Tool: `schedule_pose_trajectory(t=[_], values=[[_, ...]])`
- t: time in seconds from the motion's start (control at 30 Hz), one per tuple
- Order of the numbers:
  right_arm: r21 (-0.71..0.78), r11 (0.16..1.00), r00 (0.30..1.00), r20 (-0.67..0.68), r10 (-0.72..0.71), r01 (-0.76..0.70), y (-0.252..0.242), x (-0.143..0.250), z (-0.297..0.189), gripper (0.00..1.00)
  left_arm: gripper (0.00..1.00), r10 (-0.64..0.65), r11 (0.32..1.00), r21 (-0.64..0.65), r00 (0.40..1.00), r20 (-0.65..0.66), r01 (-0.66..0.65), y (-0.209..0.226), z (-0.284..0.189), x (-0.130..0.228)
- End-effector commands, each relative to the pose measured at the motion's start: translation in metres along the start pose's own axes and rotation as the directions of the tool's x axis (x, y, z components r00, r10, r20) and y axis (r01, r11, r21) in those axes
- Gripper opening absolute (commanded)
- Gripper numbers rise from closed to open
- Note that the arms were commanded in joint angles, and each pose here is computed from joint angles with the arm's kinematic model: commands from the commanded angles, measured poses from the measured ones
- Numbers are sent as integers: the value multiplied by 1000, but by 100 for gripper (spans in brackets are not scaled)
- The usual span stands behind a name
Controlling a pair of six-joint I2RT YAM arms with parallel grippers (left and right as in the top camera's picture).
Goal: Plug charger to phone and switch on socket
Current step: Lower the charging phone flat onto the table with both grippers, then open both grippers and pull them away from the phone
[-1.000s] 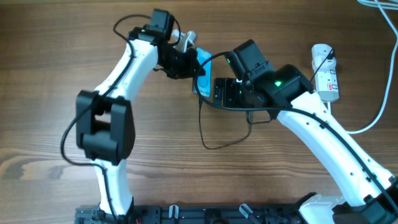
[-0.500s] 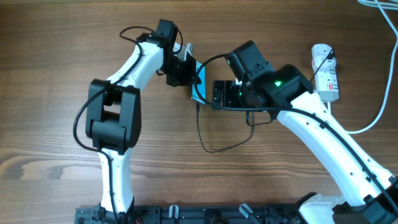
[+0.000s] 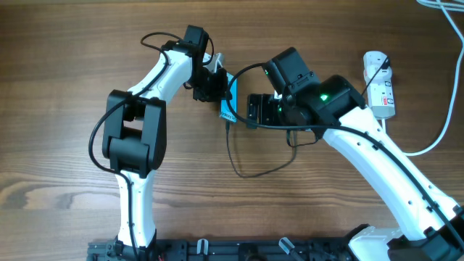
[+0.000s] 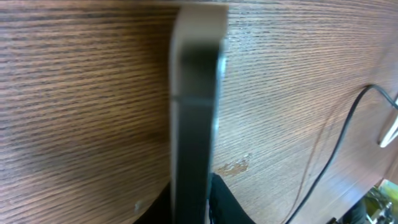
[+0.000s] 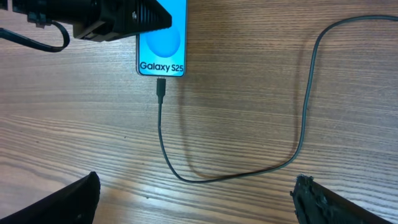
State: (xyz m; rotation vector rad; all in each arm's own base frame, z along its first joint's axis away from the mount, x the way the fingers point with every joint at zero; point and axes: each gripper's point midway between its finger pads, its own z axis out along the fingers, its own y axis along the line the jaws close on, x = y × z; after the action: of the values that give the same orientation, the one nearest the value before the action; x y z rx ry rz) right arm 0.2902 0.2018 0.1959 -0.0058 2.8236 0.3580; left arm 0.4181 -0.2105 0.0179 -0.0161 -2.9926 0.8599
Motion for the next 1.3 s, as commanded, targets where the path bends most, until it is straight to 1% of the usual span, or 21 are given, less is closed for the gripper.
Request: schedule_pose_trajectory(t=[0.0,0.07,0.1,0.13,0.4,0.43,0.47,0.57,0.6,0.63,0.7,0.77,0.8,0.87,0.93,1.0,1.1,1.17,1.27], values=[[-18,1000,1000,14,11,-11,3,-1,-7,100,23,-6,999,-44,1000,2,6,7,3,0],[-16,1000,1000,10,11,-11,3,0,-7,99,26,-6,999,-51,1000,5,6,8,3,-1],[-12,1000,1000,6,11,-11,2,1,-7,100,31,-7,998,-62,1000,7,7,10,3,-1],[-9,1000,1000,2,11,-11,1,2,-7,100,34,-8,997,-82,1000,10,9,13,2,-1],[35,999,1000,-1,12,-12,-8,4,-7,100,37,-21,976,-215,1000,21,25,37,-1,0],[46,999,1000,-4,13,-13,-10,5,-7,100,41,-23,973,-227,1000,21,27,39,-2,1],[71,997,1000,-4,14,-13,-15,6,-8,100,49,-25,971,-237,1000,17,29,41,-2,2],[146,989,1000,7,11,-12,-29,6,-9,100,61,-39,969,-245,999,5,39,43,-3,6],[175,985,1000,14,9,-11,-35,6,-10,100,68,-42,968,-246,999,2,41,43,-5,7],[206,979,1000,21,8,-12,-41,5,-11,100,71,-44,968,-247,999,-1,42,42,-7,9],[223,974,999,16,28,-31,-49,5,-13,100,80,-36,969,-243,999,12,38,35,-18,9],[241,969,998,13,58,-60,-61,2,-14,100,97,-15,972,-232,999,46,25,24,-35,7],[262,958,994,20,112,-113,-80,-4,-17,100,100,14,976,-219,995,96,7,9,-57,4],[278,946,986,36,165,-168,-104,-14,-23,100,100,27,973,-230,982,184,16,-4,-89,0],[292,935,980,54,192,-199,-127,-24,-29,100,100,31,965,-259,955,295,49,-14,-127,-4],[305,914,963,92,252,-268,-155,-34,-35,100,100,47,955,-285,910,413,81,-23,-169,-4],[303,864,914,186,359,-401,-198,-53,-44,100,100,95,952,-298,849,521,76,-37,-215,0],[289,815,860,265,436,-503,-229,-65,-53,100,100,107,957,-284,828,551,65,-46,-230,5],[242,687,719,380,582,-685,-279,-74,-64,100,100,117,960,-274,811,574,56,-52,-243,10]])
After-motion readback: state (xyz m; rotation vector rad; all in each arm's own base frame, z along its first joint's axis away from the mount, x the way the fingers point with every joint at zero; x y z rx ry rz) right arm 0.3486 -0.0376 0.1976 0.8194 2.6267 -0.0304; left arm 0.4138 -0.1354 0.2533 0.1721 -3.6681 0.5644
